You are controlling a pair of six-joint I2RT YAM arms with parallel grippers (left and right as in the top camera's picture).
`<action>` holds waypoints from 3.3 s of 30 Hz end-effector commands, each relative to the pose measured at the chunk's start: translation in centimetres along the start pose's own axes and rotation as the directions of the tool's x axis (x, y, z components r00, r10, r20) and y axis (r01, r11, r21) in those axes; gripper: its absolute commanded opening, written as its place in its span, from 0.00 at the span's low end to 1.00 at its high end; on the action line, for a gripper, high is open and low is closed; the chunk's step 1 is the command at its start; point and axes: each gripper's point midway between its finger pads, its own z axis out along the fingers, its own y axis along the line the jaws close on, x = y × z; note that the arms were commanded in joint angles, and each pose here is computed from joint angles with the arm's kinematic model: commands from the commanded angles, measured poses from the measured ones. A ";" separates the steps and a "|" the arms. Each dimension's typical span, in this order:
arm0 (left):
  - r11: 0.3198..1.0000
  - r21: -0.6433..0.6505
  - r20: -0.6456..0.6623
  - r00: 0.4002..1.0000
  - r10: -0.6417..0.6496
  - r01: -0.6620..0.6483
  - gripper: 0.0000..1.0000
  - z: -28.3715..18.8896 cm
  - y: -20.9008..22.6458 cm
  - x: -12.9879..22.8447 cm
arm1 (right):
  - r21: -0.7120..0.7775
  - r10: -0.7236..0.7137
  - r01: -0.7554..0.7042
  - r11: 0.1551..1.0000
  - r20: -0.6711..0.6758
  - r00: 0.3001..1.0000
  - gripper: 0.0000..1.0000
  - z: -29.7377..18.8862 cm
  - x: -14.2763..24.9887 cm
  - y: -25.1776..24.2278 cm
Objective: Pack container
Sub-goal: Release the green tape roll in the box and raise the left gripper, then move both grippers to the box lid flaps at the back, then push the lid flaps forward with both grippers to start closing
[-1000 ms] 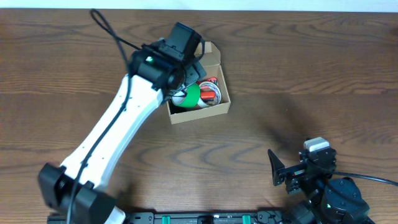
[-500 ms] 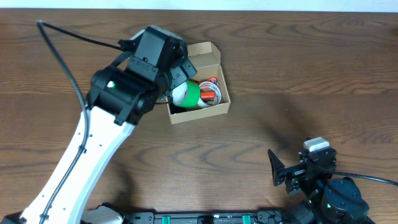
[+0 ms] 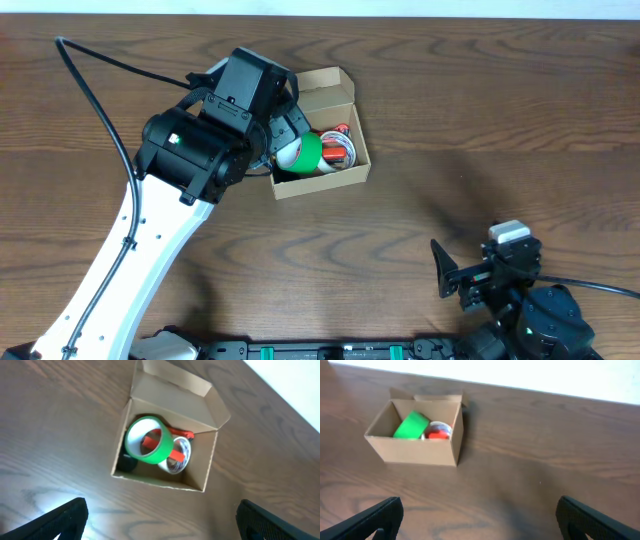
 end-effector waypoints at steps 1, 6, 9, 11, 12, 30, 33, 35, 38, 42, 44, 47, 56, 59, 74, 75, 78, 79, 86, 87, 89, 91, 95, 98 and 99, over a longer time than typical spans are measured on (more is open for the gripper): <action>1.000 -0.002 -0.001 1.000 0.006 -0.006 0.96 -0.3 0.0 -0.2 | -0.018 0.018 -0.017 1.000 0.044 0.999 0.99 -0.1 -1.0 0.3; 1.000 -0.020 -0.014 1.000 0.011 -0.011 0.96 -0.3 0.5 0.1 | -0.044 0.042 -0.037 0.998 0.113 0.993 0.99 -0.3 -2.8 0.8; 0.999 -0.030 -0.023 0.999 0.036 -0.036 0.95 -0.3 0.8 0.3 | -0.058 0.049 -0.042 0.997 0.136 0.990 0.99 -0.3 -3.6 1.1; 0.999 -0.027 -0.025 0.999 0.044 -0.045 0.96 -0.3 0.9 0.1 | -0.076 0.052 -0.042 0.996 0.144 0.988 0.99 0.1 -4.4 1.6; 0.999 -0.022 -0.028 0.999 0.038 -0.039 0.96 -0.4 1.1 -0.1 | -0.083 0.051 -0.040 0.996 0.140 0.989 0.99 0.4 -4.8 1.9; 0.964 0.023 0.088 0.960 -0.265 0.264 0.95 2.7 9.8 -13.2 | 0.027 0.065 -0.060 0.998 -0.259 0.964 0.79 19.3 -9.4 1.0; 0.954 -0.015 0.059 0.952 -0.299 0.301 0.72 5.1 11.6 -13.8 | 0.024 0.096 -0.093 0.995 -0.311 0.946 0.61 22.8 -8.5 0.2; 0.946 -0.043 0.034 0.947 -0.320 0.321 0.46 6.8 12.7 -13.9 | 0.015 0.117 -0.119 0.993 -0.336 0.935 0.42 24.6 -7.8 0.0; 0.932 -0.076 -0.027 0.934 -0.357 0.354 0.09 9.8 14.2 -13.6 | 0.010 0.169 -0.177 0.984 -0.359 0.918 0.14 26.8 -6.7 -0.3; 0.918 -0.093 -0.115 0.912 -0.395 0.386 0.06 13.4 15.4 -12.8 | 0.034 0.240 -0.246 0.969 -0.387 0.890 0.01 29.1 -4.8 -0.4; 0.914 -0.098 -0.144 0.903 -0.405 0.394 0.05 14.9 15.8 -12.4 | 0.047 0.260 -0.263 0.964 -0.399 0.880 0.01 29.9 -3.9 -0.6; 0.907 -0.102 -0.194 0.886 -0.421 0.409 0.06 17.0 16.1 -11.7 | 0.063 0.291 -0.293 0.954 -0.423 0.858 0.01 31.1 -2.4 -0.9; 0.869 -0.140 -0.348 0.798 -0.492 0.474 0.05 22.0 17.1 -8.4 | 0.089 0.416 -0.428 0.899 -0.479 0.773 0.01 34.9 2.2 -2.3; 0.857 -0.126 -0.406 0.763 -0.503 0.499 0.06 23.5 16.8 -7.4 | 0.074 0.472 -0.503 0.861 -0.487 0.735 0.01 36.0 3.1 -2.5; 0.825 -0.082 -0.522 0.682 -0.513 0.559 0.06 28.0 14.2 -4.6 | 0.006 0.621 -0.708 0.706 -0.487 0.615 0.01 39.9 4.6 -0.9; 0.828 -0.073 -0.520 0.687 -0.507 0.556 0.06 28.1 13.9 -4.6 | 0.005 0.630 -0.721 0.693 -0.490 0.602 0.01 40.2 5.0 -0.8; 0.834 -0.055 -0.518 0.698 -0.494 0.549 0.05 28.4 13.1 -4.6 | -0.012 0.649 -0.755 0.656 -0.503 0.571 0.01 41.1 5.8 -0.3; 0.837 -0.050 -0.517 0.703 -0.488 0.545 0.06 28.5 12.9 -4.6 | -0.017 0.653 -0.763 0.646 -0.505 0.565 0.01 41.3 6.0 -0.1; 0.845 -0.020 -0.500 0.727 -0.471 0.534 0.06 29.1 11.5 -4.7 | -0.052 0.661 -0.787 0.614 -0.512 0.549 0.01 42.7 6.7 1.0; 0.847 -0.011 -0.499 0.731 -0.465 0.531 0.05 29.2 11.3 -4.8 | -0.059 0.660 -0.789 0.611 -0.513 0.549 0.01 42.9 6.6 1.2; 0.847 -0.009 -0.497 0.732 -0.465 0.532 0.05 29.3 11.1 -4.8 | -0.070 0.659 -0.797 0.600 -0.521 0.542 0.01 43.3 6.5 1.7; 0.848 -0.007 -0.497 0.734 -0.462 0.529 0.05 29.3 10.9 -4.7 | -0.100 0.647 -0.797 0.595 -0.529 0.550 0.01 43.7 6.1 2.3; 0.851 0.002 -0.498 0.739 -0.454 0.524 0.06 29.4 10.6 -4.6 | -0.150 0.629 -0.786 0.600 -0.519 0.579 0.01 44.6 5.1 3.3; 0.852 0.014 -0.500 0.741 -0.448 0.524 0.05 29.4 10.3 -4.7 | -0.188 0.605 -0.765 0.616 -0.509 0.612 0.01 45.0 4.4 3.9; 0.852 0.020 -0.500 0.743 -0.445 0.524 0.06 29.4 10.3 -4.8 | -0.202 0.593 -0.752 0.627 -0.503 0.629 0.01 45.0 4.2 4.0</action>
